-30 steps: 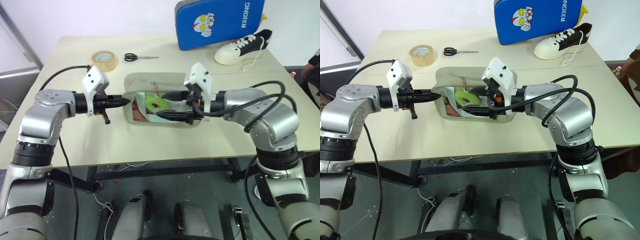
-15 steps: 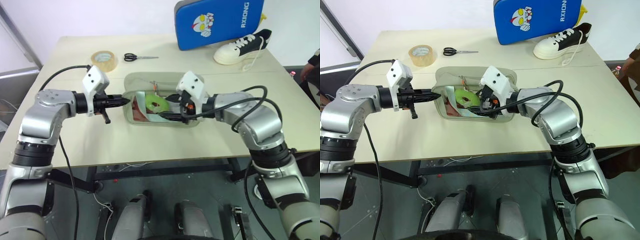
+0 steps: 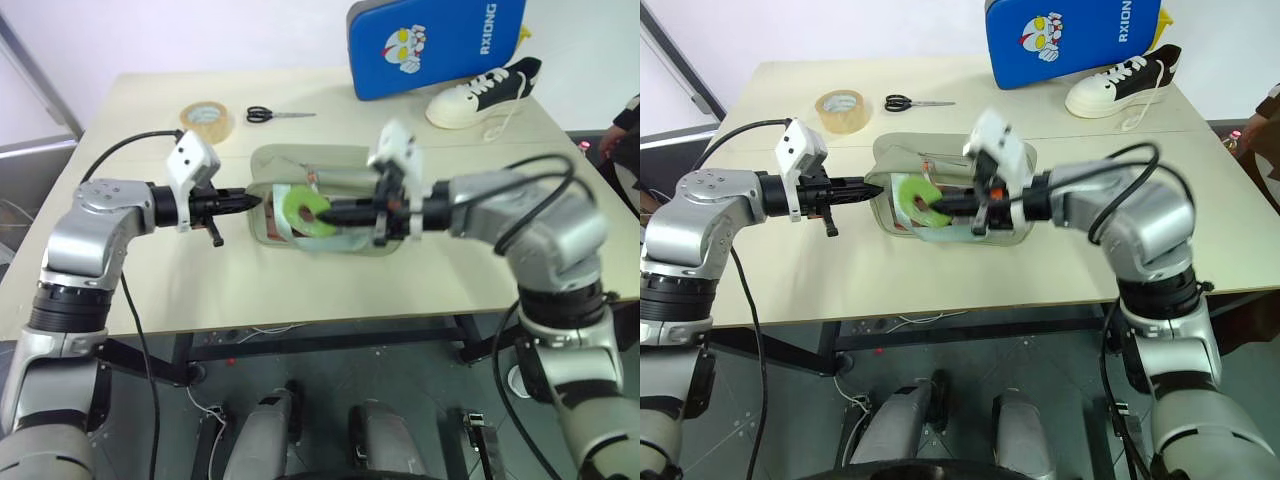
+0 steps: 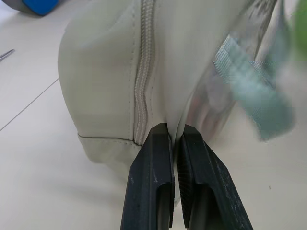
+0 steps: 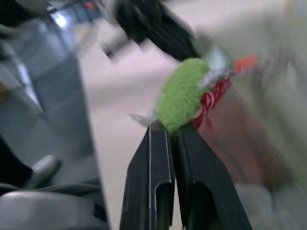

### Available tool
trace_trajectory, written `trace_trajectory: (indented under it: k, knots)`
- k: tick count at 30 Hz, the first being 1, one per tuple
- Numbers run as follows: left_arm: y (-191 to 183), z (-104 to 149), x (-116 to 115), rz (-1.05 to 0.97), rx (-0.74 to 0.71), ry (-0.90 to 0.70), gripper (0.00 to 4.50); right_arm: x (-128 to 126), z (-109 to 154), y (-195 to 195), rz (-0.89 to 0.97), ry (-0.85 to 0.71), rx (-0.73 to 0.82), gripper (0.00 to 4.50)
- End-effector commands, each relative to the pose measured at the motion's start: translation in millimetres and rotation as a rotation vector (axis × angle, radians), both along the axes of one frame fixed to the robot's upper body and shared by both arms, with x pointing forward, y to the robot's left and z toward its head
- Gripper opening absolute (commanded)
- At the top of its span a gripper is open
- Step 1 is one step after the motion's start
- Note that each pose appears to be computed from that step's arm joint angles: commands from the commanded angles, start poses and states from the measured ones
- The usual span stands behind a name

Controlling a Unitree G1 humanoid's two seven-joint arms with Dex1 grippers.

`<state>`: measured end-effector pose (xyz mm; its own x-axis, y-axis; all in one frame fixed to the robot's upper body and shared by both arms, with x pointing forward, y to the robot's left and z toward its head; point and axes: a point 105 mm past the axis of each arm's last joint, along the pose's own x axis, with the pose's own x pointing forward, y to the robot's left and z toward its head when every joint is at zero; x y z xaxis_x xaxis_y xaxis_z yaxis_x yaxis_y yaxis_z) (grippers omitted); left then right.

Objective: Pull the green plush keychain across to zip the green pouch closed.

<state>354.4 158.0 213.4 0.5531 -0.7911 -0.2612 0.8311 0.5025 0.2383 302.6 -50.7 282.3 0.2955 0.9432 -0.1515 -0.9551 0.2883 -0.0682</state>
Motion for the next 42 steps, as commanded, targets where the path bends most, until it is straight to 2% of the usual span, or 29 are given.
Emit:
trace_trajectory:
  k: [1, 6, 9, 11, 18, 21, 25, 30, 32, 34, 38, 42]
  knots:
    - [-4.4, 16.3, -1.9, -0.025, -0.005, -0.066, 0.0, 20.2, 45.7, -18.8, -0.111, 0.035, 0.195, 0.04]
    - [-5.1, 15.9, -1.0, -0.027, -0.005, -0.065, 0.0, 50.3, 56.3, -39.5, -0.283, 0.084, 0.275, 0.04]
    - [-5.8, 15.5, -1.2, -0.029, -0.007, -0.064, 0.0, 64.4, 37.7, -62.0, -0.432, 0.027, 0.152, 0.04]
    - [-5.7, 14.7, -1.2, -0.028, -0.007, -0.063, 0.0, 65.3, 29.2, -78.7, -0.484, -0.003, 0.09, 0.04]
    - [-3.4, 14.4, -2.5, -0.024, -0.008, -0.059, 0.0, 62.4, 34.3, -131.5, -0.647, 0.001, 0.089, 0.04]
    - [-2.8, 13.3, -2.9, -0.022, -0.005, -0.052, 0.0, 55.6, 26.9, -164.5, -0.75, 0.004, 0.064, 0.04]
    - [-2.8, 12.7, -3.8, -0.027, 0.001, -0.046, 0.0, 52.0, 13.9, -187.4, -0.82, 0.003, 0.01, 0.04]
    - [-3.4, 12.4, -3.4, -0.032, 0.007, -0.04, 0.0, 53.8, -13.8, -205.4, -0.884, -0.037, -0.163, 0.04]
    - [-4.5, 13.0, -2.9, -0.036, 0.007, -0.038, 0.0, 56.7, -46.2, -210.3, -0.889, -0.092, -0.364, 0.04]
    - [-5.3, 13.8, -2.7, -0.039, 0.006, -0.035, 0.0, 58.7, -78.4, -201.9, -0.841, -0.115, -0.483, 0.04]
    - [-6.0, 13.0, -4.1, -0.044, 0.01, -0.029, 0.0, 62.7, -114.6, -171.8, -0.764, -0.061, -0.447, 0.04]
    - [-5.5, 12.9, -5.0, -0.041, 0.007, -0.026, 0.0, 67.3, -136.2, -156.2, -0.73, -0.022, -0.428, 0.04]
